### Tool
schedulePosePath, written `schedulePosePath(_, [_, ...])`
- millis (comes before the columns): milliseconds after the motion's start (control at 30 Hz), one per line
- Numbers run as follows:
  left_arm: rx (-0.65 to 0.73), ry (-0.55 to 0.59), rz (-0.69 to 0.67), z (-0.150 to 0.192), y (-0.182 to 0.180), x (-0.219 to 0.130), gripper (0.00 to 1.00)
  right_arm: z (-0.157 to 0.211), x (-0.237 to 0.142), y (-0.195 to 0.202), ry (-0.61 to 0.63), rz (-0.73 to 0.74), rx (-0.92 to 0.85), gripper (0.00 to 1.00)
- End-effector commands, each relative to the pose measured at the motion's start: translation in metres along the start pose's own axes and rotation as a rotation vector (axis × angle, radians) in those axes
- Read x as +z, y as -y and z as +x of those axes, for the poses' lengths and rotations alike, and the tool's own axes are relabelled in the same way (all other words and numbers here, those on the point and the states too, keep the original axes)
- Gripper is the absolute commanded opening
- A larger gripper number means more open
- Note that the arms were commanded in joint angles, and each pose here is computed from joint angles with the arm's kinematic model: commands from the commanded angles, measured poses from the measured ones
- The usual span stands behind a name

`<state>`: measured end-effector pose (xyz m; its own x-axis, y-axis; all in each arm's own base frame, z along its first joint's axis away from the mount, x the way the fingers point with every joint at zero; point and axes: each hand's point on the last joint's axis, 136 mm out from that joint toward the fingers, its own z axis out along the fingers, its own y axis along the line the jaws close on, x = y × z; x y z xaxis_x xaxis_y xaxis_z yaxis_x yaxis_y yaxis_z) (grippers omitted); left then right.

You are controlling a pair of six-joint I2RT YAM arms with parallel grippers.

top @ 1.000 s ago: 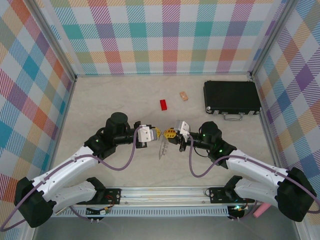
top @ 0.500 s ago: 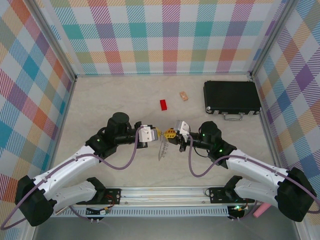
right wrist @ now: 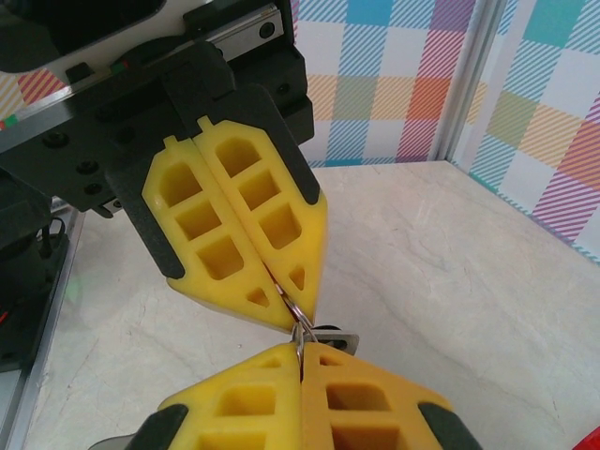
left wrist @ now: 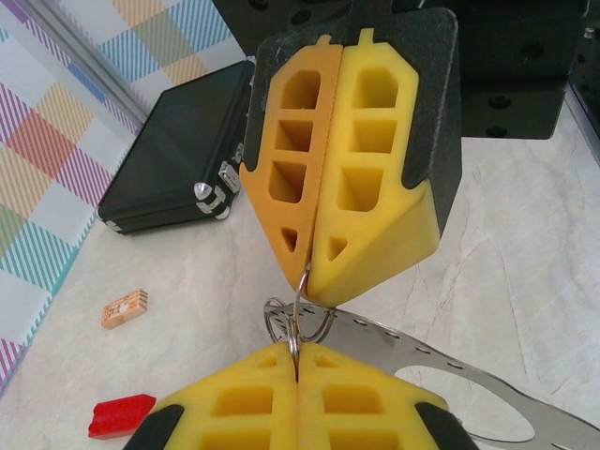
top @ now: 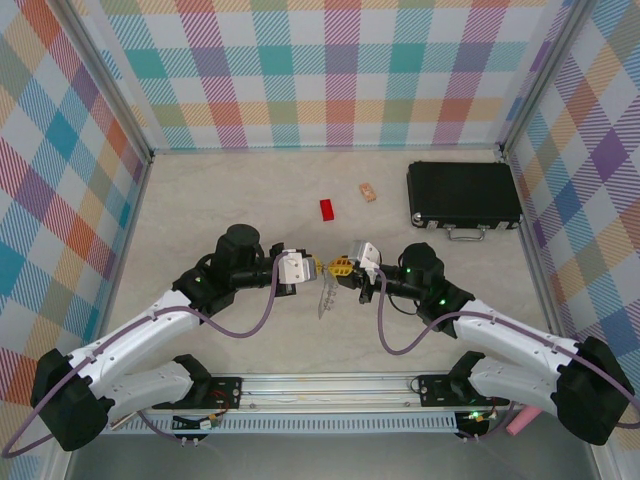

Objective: Put the keys on the keyring

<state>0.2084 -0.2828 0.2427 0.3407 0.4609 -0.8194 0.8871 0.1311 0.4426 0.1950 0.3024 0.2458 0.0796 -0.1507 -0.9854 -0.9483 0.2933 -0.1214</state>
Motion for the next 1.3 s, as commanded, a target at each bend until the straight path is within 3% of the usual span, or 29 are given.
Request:
schedulePosePath(0, [-0.012,0.014,0.076,0.000,0.020,0.003,0.00,-0.030,-0.007,0.010,0.102,0.058,-0.036,0.00])
schedulePosePath(833, [-0.023,0.000,0.077,0.004,0.023,0.006,0.00,-0.029,-0.012,0.024,0.111,0.142,-0.026,0.00])
schedulePosePath(1267, [0.079,0.010,-0.058,-0.012,-0.001,-0.010,0.00,-0.013,0.000,0.015,0.028,0.060,-0.038,0.00])
